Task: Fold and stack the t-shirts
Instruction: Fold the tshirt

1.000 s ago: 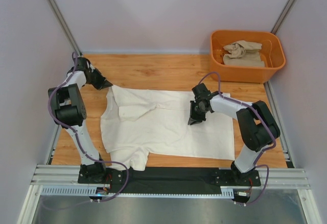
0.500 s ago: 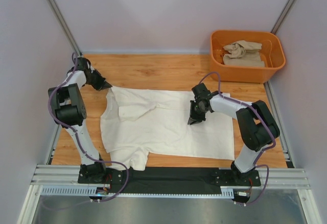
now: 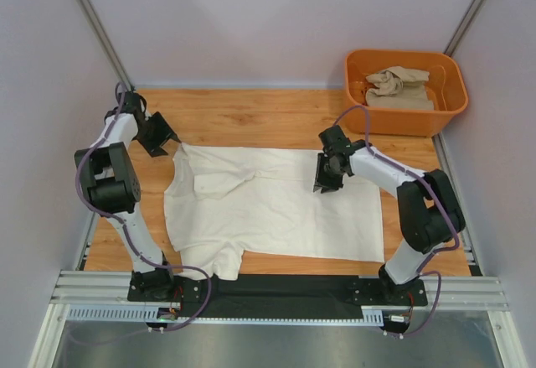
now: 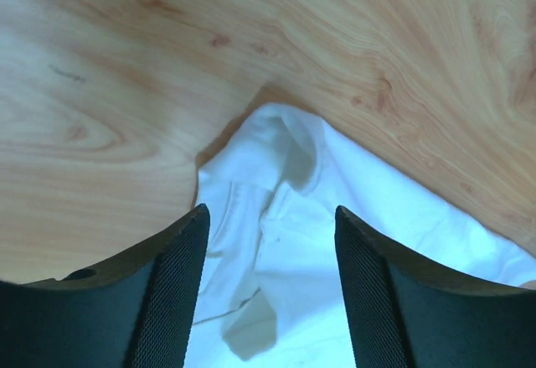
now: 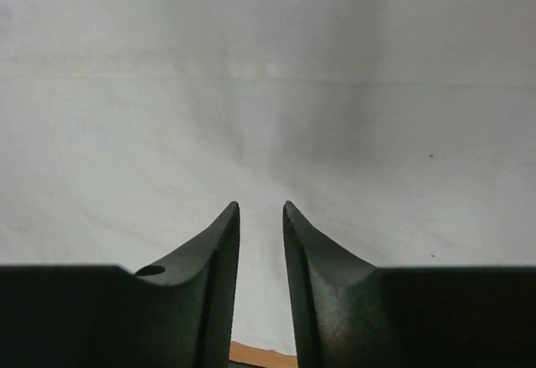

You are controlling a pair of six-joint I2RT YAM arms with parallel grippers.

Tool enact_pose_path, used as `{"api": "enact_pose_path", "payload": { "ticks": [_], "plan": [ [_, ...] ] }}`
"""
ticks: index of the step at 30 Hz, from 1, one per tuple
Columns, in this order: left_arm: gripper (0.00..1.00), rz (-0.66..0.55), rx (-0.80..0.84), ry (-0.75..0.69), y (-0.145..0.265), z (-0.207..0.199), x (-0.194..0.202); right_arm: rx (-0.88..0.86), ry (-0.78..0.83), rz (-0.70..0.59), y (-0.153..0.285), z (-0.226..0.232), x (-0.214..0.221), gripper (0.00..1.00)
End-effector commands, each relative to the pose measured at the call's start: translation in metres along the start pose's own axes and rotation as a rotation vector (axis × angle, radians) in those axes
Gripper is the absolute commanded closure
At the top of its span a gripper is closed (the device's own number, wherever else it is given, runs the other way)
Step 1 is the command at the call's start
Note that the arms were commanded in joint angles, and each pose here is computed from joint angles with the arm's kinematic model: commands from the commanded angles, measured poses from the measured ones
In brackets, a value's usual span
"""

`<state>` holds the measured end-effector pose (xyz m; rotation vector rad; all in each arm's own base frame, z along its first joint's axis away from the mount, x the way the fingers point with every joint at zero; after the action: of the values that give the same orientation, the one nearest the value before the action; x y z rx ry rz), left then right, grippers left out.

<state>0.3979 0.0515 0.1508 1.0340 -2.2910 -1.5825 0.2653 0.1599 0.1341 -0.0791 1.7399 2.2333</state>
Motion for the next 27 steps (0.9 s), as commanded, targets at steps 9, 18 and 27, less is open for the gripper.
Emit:
{"api": "enact_pose_path", "payload": {
  "ticks": [9, 18, 27],
  "plan": [
    [0.09, 0.034, 0.19, -0.186, 0.063, -0.018, 0.11, 0.076, -0.335, -0.204, 0.049, -0.089, -0.057, 0.44],
    [0.26, 0.118, 0.165, -0.204, 0.052, -0.001, 0.149, 0.058, -0.626, -0.183, 0.036, -0.152, -0.069, 0.44],
    [0.26, 0.138, 0.145, -0.22, 0.037, 0.001, 0.144, 0.07, -0.62, -0.19, 0.03, -0.157, -0.072, 0.52]
  ]
}}
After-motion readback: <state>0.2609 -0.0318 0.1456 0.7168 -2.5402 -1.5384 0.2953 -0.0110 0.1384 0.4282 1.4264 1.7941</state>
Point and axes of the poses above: each gripper's point midway between its finger pads, its own y axis back along the fingers, its own z axis along the line the jaws close on, x = y × z, the point moved 10 cm from there along y, back along the fingers, and after that the axes turned 2 degrees about -y, right-handed, at the moved point
